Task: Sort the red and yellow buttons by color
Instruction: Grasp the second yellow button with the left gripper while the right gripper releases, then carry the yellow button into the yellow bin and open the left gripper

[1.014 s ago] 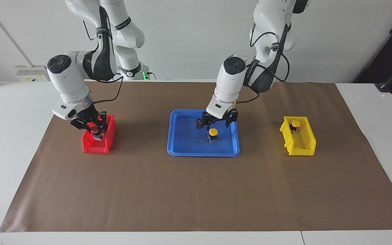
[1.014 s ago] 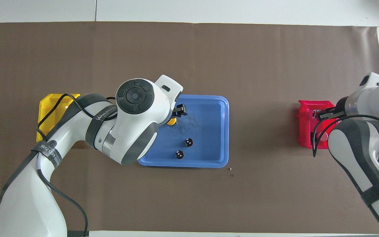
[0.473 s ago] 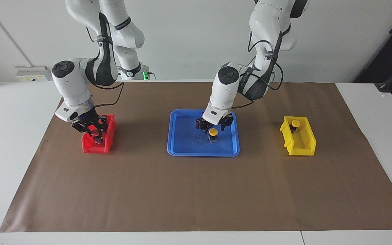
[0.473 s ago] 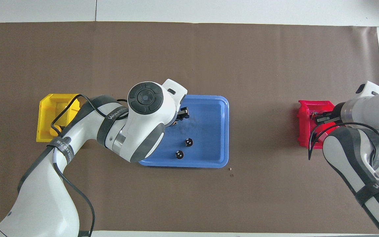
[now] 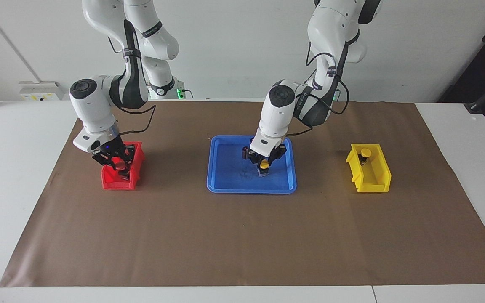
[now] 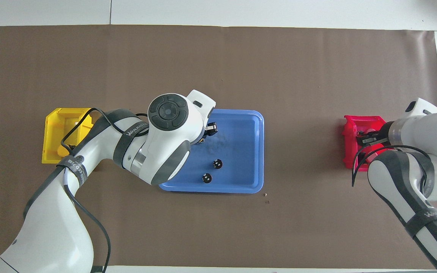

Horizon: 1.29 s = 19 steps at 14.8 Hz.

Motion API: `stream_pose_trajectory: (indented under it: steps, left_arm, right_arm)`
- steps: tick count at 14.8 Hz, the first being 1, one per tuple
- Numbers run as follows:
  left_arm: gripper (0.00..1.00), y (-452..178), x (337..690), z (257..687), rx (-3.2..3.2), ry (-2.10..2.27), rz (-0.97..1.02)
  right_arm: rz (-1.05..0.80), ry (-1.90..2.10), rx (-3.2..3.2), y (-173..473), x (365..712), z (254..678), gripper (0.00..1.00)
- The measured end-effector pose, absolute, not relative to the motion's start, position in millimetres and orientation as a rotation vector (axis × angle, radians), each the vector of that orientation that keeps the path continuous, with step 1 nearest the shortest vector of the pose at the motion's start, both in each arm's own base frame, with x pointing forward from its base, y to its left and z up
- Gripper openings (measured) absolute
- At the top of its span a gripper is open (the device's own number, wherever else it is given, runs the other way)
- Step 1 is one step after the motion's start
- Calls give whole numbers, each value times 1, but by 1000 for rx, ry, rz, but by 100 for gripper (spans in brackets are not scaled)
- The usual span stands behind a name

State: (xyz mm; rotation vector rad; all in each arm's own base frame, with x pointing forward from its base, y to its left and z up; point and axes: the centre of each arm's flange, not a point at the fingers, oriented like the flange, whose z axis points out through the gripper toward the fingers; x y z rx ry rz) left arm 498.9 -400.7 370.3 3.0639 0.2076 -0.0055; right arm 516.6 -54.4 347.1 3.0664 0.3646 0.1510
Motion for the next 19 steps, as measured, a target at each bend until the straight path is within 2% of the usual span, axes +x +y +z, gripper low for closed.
stream_pose_trajectory:
  steps: [3,6,8,11,13,15,19]
  left_arm:
    - [41,-386,522,432,3101,251,-60]
    - [41,-307,558,498,3136,149,-103]
    - [41,-223,587,513,3135,35,-111]
    - [41,-101,619,496,3118,-111,-117]
    - [41,-50,625,481,3109,-160,-108]
    - [41,-29,623,466,3108,-163,-82]
    - [41,-26,604,436,3112,-181,-50]
  right_arm:
    - [44,356,3080,-58,531,383,98]
    - [-30,353,3080,-56,548,466,100]
    - [-51,348,3078,-54,550,528,100]
    - [-49,285,3087,-53,544,598,100]
    - [-65,216,3095,-55,539,619,100]
    - [-86,135,3101,-59,536,626,100]
    - [-101,71,3107,-71,537,621,100]
